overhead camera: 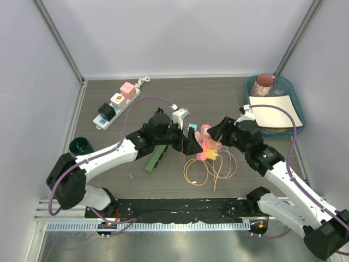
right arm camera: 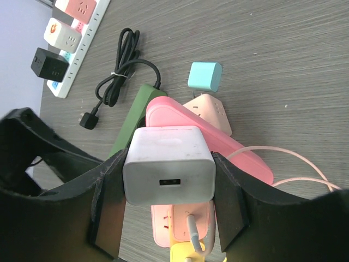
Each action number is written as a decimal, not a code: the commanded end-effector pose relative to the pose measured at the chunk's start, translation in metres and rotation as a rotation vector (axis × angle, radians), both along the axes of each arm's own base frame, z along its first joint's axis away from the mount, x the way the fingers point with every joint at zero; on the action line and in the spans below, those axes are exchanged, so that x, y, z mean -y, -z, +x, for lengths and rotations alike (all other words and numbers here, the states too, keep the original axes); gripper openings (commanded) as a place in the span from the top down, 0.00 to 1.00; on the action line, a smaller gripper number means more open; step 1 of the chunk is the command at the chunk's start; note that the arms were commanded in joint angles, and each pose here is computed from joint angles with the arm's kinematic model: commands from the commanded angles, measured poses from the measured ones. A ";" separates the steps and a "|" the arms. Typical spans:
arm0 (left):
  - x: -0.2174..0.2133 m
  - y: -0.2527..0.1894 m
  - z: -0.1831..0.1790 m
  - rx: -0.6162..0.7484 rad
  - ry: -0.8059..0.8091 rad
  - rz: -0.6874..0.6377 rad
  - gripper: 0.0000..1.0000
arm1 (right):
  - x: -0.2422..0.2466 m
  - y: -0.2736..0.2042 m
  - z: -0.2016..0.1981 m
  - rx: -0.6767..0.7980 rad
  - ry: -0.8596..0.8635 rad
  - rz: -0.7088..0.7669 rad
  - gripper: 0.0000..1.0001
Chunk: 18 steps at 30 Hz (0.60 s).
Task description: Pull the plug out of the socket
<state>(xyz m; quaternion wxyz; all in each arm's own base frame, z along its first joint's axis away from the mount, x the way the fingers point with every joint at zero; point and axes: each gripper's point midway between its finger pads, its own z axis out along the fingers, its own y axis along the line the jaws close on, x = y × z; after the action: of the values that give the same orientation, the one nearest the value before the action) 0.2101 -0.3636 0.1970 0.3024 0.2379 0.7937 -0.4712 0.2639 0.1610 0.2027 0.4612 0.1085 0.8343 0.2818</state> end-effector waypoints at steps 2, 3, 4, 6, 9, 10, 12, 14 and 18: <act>0.012 0.014 0.018 0.055 -0.057 0.017 0.06 | -0.015 -0.072 0.008 0.176 -0.014 0.159 0.84; 0.014 0.016 0.018 0.051 -0.054 0.020 0.07 | -0.014 -0.072 0.008 0.177 -0.010 0.163 0.84; 0.015 0.022 0.019 0.043 -0.054 0.030 0.07 | -0.014 -0.071 0.007 0.176 -0.008 0.166 0.83; 0.018 0.025 0.019 0.042 -0.052 0.033 0.08 | -0.014 -0.073 0.007 0.182 -0.008 0.177 0.84; 0.018 0.031 0.023 0.041 -0.074 0.046 0.10 | -0.015 -0.076 0.006 0.185 -0.015 0.186 0.84; 0.019 0.033 0.024 0.041 -0.079 0.047 0.11 | -0.016 -0.076 0.006 0.183 -0.014 0.189 0.84; 0.019 0.038 0.025 0.035 -0.083 0.045 0.13 | -0.016 -0.078 0.006 0.188 -0.011 0.197 0.84; 0.023 0.040 0.023 0.021 -0.070 0.031 0.16 | -0.017 -0.079 0.005 0.188 -0.016 0.201 0.84; 0.030 0.041 0.019 0.006 -0.047 0.002 0.17 | -0.017 -0.078 0.005 0.187 -0.013 0.205 0.84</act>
<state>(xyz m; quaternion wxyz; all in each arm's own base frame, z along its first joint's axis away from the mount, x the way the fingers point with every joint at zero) 0.2285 -0.3807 0.1473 0.3025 0.2193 0.8196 -0.4342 0.2621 0.1672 0.2145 0.4649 0.1193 0.8216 0.3076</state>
